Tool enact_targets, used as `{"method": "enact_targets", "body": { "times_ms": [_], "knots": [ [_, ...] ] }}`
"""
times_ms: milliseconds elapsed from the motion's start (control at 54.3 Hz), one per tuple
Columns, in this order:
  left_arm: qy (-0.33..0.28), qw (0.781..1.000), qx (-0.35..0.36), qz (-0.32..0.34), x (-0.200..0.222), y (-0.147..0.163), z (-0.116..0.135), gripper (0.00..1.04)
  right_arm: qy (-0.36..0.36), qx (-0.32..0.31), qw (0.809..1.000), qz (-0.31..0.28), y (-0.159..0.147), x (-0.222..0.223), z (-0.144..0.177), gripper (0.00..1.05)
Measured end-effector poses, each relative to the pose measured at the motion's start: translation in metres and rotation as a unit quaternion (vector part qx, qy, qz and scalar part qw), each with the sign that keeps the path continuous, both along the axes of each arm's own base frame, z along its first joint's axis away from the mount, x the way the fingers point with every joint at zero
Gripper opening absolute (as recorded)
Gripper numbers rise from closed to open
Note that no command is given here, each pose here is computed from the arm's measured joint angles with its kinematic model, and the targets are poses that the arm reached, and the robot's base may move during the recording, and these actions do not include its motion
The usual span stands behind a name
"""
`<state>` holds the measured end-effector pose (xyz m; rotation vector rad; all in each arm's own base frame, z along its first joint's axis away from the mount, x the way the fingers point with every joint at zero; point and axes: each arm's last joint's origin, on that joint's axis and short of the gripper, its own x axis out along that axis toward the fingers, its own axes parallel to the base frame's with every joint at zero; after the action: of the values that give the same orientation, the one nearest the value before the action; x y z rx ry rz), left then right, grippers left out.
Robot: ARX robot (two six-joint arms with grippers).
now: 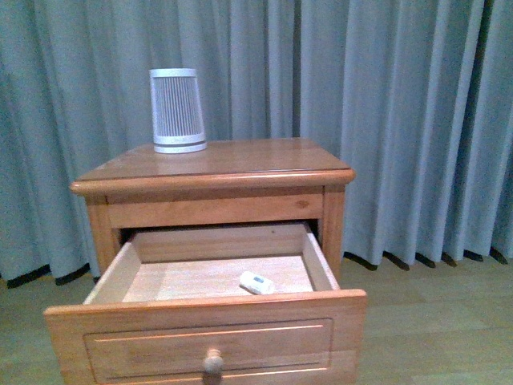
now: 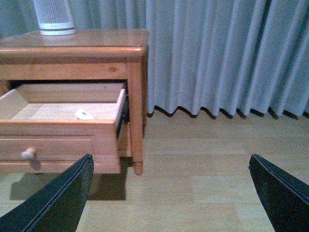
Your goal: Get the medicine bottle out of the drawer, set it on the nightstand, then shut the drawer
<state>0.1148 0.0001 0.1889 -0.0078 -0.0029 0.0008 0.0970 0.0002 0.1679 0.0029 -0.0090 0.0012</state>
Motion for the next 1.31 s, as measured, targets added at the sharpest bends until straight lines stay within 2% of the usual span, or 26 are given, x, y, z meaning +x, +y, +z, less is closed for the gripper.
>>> {"method": "enact_targets", "body": {
  "times_ms": [405, 479, 663, 811, 866, 940, 1032, 1105, 1179, 1308],
  "knots": [
    [0.004, 1.0, 0.0, 0.001, -0.008, 0.0, -0.012, 0.05, 0.0, 0.0, 1.0, 0.002, 0.0, 0.0, 0.0, 0.98],
    [0.012, 1.0, 0.0, 0.001, -0.015, 0.0, -0.016, 0.19, 0.0, 0.0, 1.0, 0.002, 0.0, 0.0, 0.0, 0.98],
    [0.003, 1.0, 0.0, 0.0, -0.017, 0.0, -0.014, 0.67, 0.0, 0.0, 1.0, 0.002, 0.0, 0.0, 0.0, 0.98],
    [0.003, 1.0, 0.0, 0.0, -0.017, 0.0, -0.014, 0.93, 0.0, 0.0, 1.0, 0.002, 0.0, 0.0, 0.0, 0.98],
    [0.003, 1.0, 0.001, 0.0, -0.017, 0.0, -0.014, 1.0, 0.0, 0.0, 1.0, 0.002, 0.0, 0.0, 0.0, 0.98],
    [0.003, 1.0, 0.002, 0.0, -0.017, 0.0, -0.014, 0.98, 0.0, 0.0, 1.0, 0.002, 0.0, 0.0, 0.0, 0.98],
    [0.003, 1.0, 0.002, 0.0, -0.017, 0.0, -0.014, 0.98, 0.086, 0.043, 0.99, 0.101, -0.002, 0.005, 0.003, 0.98],
    [0.003, 1.0, 0.002, 0.0, -0.017, 0.0, -0.014, 0.98, 0.117, 0.057, 0.98, 0.153, -0.005, 0.02, 0.028, 0.98],
    [0.003, 1.0, 0.002, 0.0, -0.017, 0.0, -0.014, 0.98, 0.109, 0.033, 0.979, 0.17, -0.005, 0.042, 0.057, 0.98],
    [0.003, 1.0, 0.002, 0.0, -0.017, 0.0, -0.014, 0.98, 0.094, -0.009, 0.982, 0.161, -0.006, 0.095, 0.098, 0.98]
  ]
}}
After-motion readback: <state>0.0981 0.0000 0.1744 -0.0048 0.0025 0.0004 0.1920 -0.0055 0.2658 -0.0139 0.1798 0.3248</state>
